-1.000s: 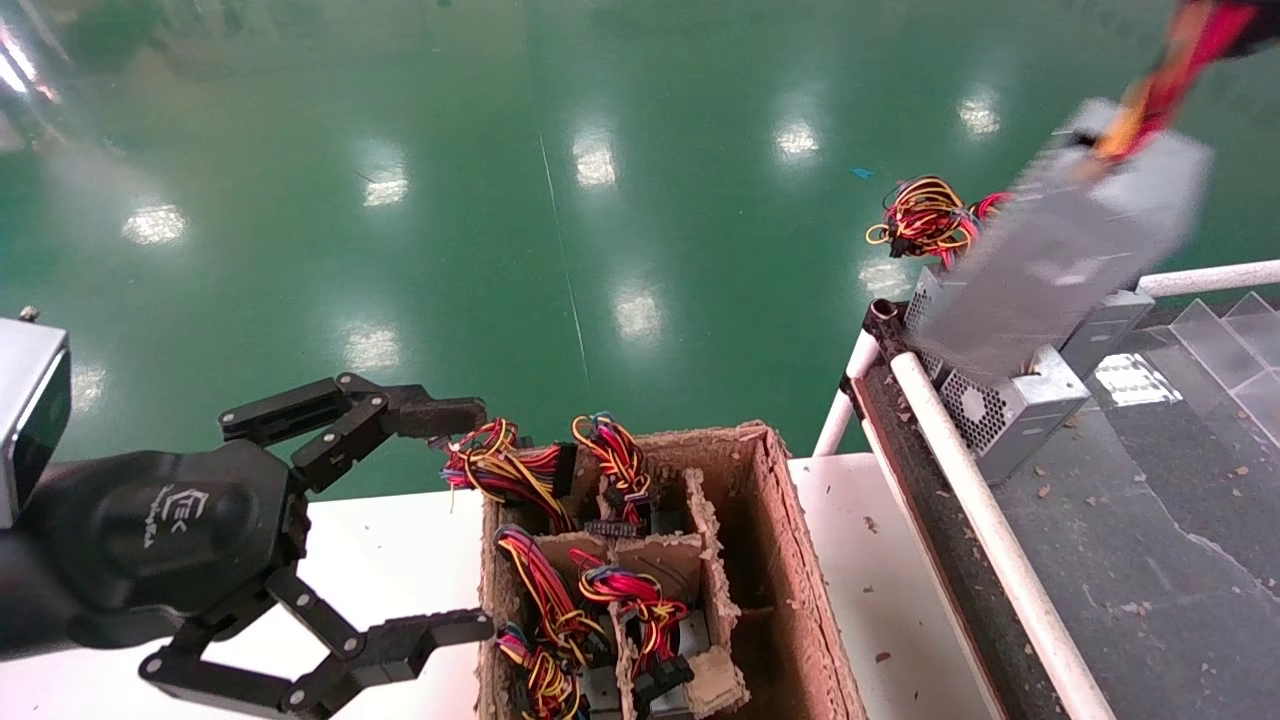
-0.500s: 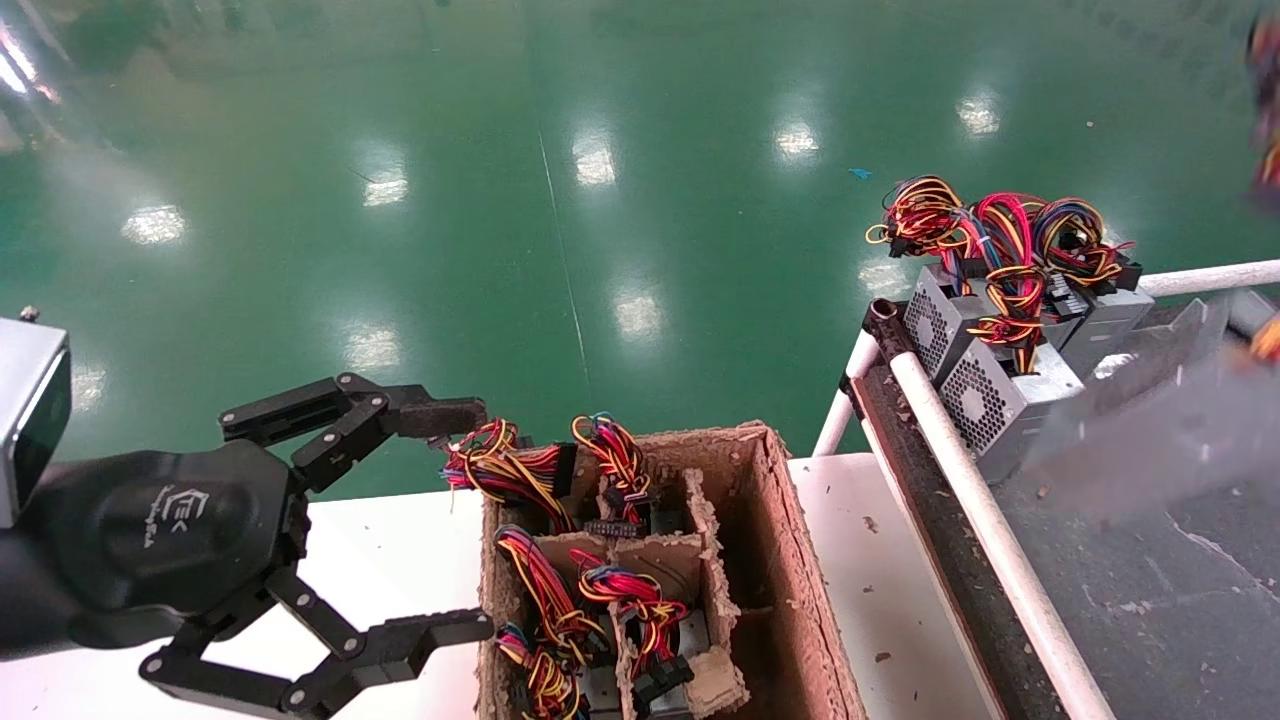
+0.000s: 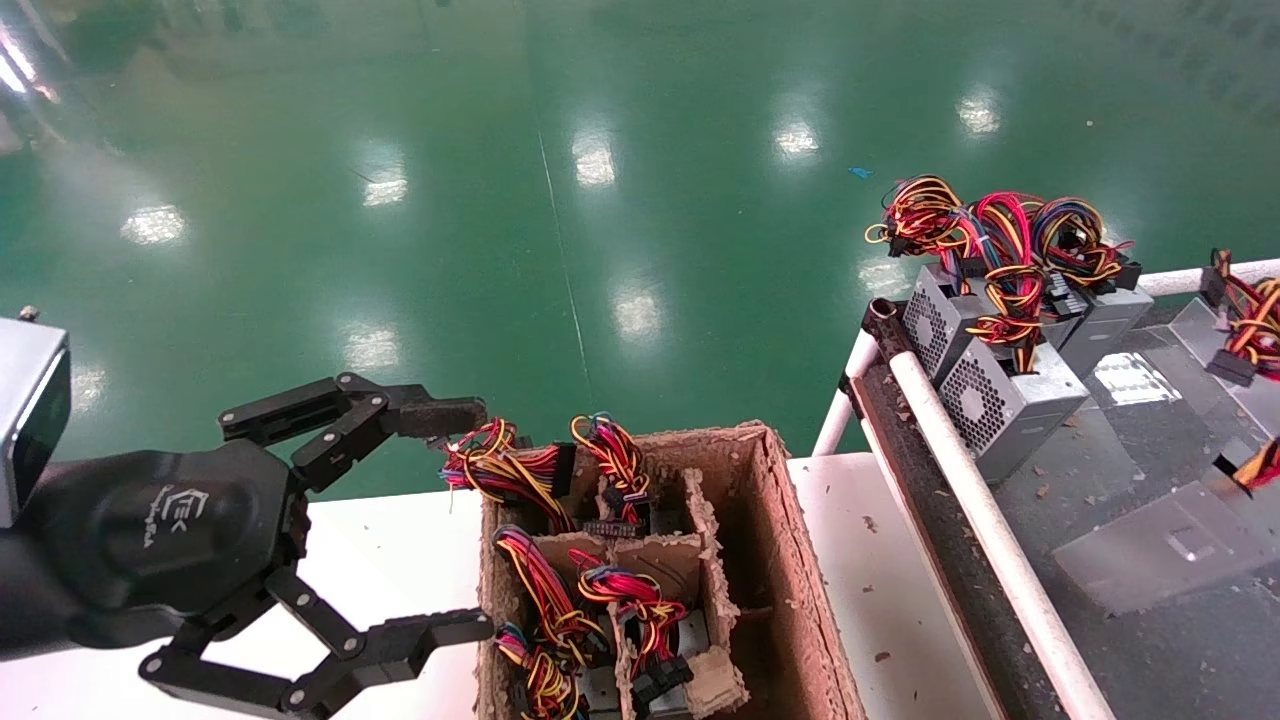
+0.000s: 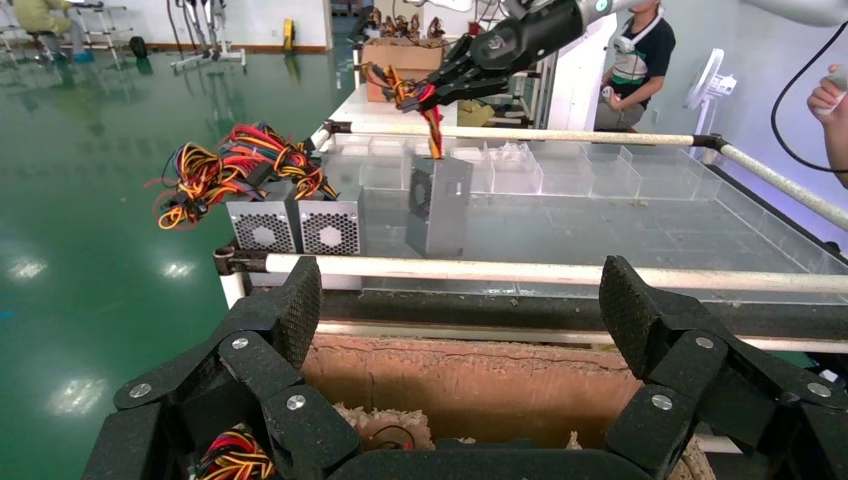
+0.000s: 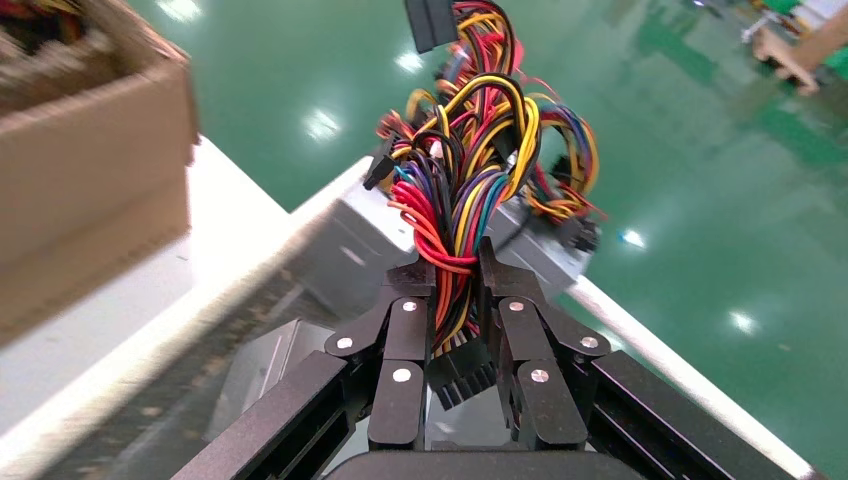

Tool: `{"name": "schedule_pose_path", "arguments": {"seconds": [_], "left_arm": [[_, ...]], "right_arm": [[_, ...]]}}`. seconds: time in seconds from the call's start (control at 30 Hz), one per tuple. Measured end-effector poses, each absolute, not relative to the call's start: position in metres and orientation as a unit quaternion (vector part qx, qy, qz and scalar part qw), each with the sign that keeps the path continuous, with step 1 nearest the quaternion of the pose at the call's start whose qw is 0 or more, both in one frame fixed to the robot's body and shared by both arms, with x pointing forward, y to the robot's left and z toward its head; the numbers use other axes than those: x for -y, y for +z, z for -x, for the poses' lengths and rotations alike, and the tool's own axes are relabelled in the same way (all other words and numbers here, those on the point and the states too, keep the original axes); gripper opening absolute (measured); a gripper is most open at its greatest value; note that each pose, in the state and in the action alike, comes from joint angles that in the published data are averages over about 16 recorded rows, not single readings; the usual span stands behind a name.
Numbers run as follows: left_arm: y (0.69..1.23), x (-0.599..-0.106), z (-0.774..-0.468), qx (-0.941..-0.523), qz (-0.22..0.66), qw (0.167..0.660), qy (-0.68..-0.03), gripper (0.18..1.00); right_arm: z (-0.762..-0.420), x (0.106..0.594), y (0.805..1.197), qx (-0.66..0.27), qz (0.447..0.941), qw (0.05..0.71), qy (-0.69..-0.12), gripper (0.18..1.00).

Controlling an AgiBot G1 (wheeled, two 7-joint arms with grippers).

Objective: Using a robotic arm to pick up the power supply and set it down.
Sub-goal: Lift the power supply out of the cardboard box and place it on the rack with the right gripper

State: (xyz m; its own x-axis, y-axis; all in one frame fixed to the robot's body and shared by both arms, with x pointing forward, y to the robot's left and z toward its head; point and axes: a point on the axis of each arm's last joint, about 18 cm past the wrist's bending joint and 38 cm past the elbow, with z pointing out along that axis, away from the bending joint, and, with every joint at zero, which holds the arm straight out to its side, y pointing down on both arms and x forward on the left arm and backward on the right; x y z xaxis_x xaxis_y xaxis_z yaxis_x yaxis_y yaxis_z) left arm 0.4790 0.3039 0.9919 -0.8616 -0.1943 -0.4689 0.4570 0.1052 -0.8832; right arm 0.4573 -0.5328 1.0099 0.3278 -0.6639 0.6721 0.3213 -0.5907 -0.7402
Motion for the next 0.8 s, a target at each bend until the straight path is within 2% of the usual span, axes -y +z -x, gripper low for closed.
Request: {"name": "schedule_pose_path", "arguments": {"seconds": [0.37,0.8], "left_arm": [[0.992,-0.304,-0.479,-0.702,-0.094,0.246,-0.662,1.001],[0.992,-0.304,-0.479,-0.702,-0.094,0.246,-0.662,1.001]], "right_arm": [[-0.484,0.517,1.006,-0.144,0.674,0.415,-0.594,0.262],[-0.527,0.499,1.015,-0.144,0.675,0.407,-0.599,0.262]]}}
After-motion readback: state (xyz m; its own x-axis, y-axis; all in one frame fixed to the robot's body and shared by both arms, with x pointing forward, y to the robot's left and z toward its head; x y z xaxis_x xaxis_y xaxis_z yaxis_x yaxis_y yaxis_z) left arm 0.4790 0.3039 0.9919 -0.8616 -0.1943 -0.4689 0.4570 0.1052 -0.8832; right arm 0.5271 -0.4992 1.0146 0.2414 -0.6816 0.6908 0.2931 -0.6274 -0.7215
